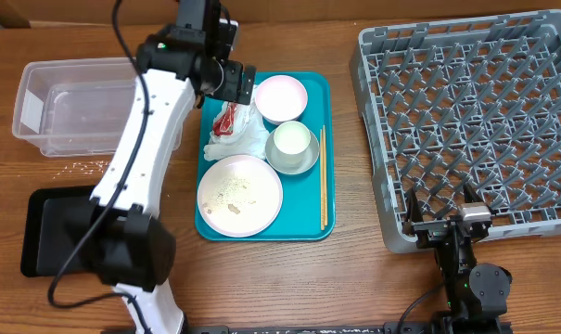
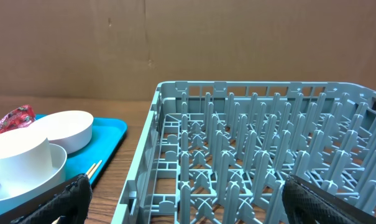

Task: Sort waste into correct bins and load items into the dishwasher
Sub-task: 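Reach the left gripper over the red wrapper on the napkin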

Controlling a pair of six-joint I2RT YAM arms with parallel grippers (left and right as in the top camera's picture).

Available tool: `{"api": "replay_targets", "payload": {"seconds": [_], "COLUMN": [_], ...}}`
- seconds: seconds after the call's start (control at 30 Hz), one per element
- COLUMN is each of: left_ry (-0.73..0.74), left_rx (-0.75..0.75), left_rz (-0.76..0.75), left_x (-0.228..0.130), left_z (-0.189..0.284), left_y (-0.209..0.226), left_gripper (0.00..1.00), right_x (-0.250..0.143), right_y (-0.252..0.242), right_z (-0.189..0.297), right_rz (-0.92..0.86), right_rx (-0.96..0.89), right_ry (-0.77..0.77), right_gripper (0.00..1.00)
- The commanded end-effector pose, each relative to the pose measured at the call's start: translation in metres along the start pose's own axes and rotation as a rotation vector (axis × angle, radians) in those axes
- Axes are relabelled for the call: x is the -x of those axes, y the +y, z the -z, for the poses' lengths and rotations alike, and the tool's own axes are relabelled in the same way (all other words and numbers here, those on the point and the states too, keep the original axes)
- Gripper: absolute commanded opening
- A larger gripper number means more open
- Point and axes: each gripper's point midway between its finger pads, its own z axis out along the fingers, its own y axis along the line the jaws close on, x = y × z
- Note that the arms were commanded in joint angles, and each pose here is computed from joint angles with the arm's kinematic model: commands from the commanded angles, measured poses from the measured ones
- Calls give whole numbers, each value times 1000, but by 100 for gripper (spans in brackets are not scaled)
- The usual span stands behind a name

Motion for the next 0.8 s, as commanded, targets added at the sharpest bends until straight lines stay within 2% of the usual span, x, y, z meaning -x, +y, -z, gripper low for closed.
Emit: {"api": "replay_targets", "payload": {"seconds": [0.0,0.17,0.4,0.53,0.67,0.77], "left_ry": [39,83,72,70,82,105], "left_rx": [47,48,47,48,50,53], "left_rz": [24,23,31,31,43,42], "left_x": [-1,-8,-3,-3,-6,-12], "left_z": [-27,-63,-93,-107,-121,-130], "left_y": [7,8,8,8,9,10], "left_gripper": [89,83,82,77,80,76], "right_x": [-1,-1,-1,-1,-1,-1], "right_y": [-1,-2,-2,-1,-2,-1], "right_z": [0,0,0,0,0,0], "right_rz": [1,1,1,1,1,1], "right_rx": [-10,-10,-10,-10,-10,-10], "right_ry": [-7,-8,-7,-8,-7,-7], "right_gripper": [100,100,100,100,100,100]}}
